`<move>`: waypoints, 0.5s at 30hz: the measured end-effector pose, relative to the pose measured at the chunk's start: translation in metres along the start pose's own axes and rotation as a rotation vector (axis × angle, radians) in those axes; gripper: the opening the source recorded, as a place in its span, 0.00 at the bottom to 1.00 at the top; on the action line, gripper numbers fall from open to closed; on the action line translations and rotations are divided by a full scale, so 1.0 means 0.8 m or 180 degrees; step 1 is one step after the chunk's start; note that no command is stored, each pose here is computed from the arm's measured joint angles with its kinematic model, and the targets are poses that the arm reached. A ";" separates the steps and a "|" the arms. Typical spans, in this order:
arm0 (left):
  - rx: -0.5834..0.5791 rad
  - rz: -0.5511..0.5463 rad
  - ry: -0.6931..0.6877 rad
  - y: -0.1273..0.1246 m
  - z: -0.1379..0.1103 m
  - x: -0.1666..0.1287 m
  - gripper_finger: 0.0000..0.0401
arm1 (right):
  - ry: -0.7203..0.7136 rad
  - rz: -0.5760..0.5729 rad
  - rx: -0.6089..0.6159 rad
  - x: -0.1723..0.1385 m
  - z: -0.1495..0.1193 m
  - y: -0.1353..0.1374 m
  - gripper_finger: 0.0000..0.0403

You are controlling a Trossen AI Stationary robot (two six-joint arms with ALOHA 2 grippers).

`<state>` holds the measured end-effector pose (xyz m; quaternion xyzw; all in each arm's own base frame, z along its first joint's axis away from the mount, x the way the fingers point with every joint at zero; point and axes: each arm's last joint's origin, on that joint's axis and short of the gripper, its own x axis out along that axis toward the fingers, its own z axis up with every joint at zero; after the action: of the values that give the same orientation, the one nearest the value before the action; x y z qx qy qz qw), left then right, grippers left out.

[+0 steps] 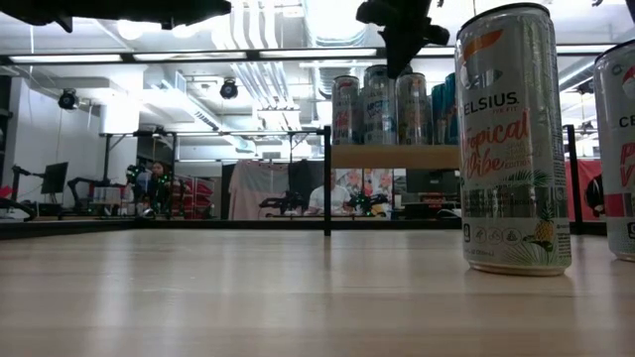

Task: Place canned beverage on shelf
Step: Put the top white blue soda can on the shelf aligned with the other white blue soda can

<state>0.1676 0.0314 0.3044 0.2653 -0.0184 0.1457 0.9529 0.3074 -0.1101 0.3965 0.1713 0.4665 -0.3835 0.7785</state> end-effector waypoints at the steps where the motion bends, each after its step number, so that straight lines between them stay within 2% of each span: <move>1: 0.0000 0.0000 -0.0001 0.000 0.000 0.000 0.89 | -0.0004 -0.0022 0.0001 0.001 0.001 -0.002 0.04; 15: -0.0002 0.0000 0.0004 0.000 0.000 0.000 0.89 | -0.0159 -0.0147 0.0003 0.005 0.011 -0.013 0.04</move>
<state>0.1676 0.0314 0.3042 0.2649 -0.0177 0.1458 0.9530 0.3057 -0.1239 0.3987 0.1512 0.4506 -0.4056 0.7807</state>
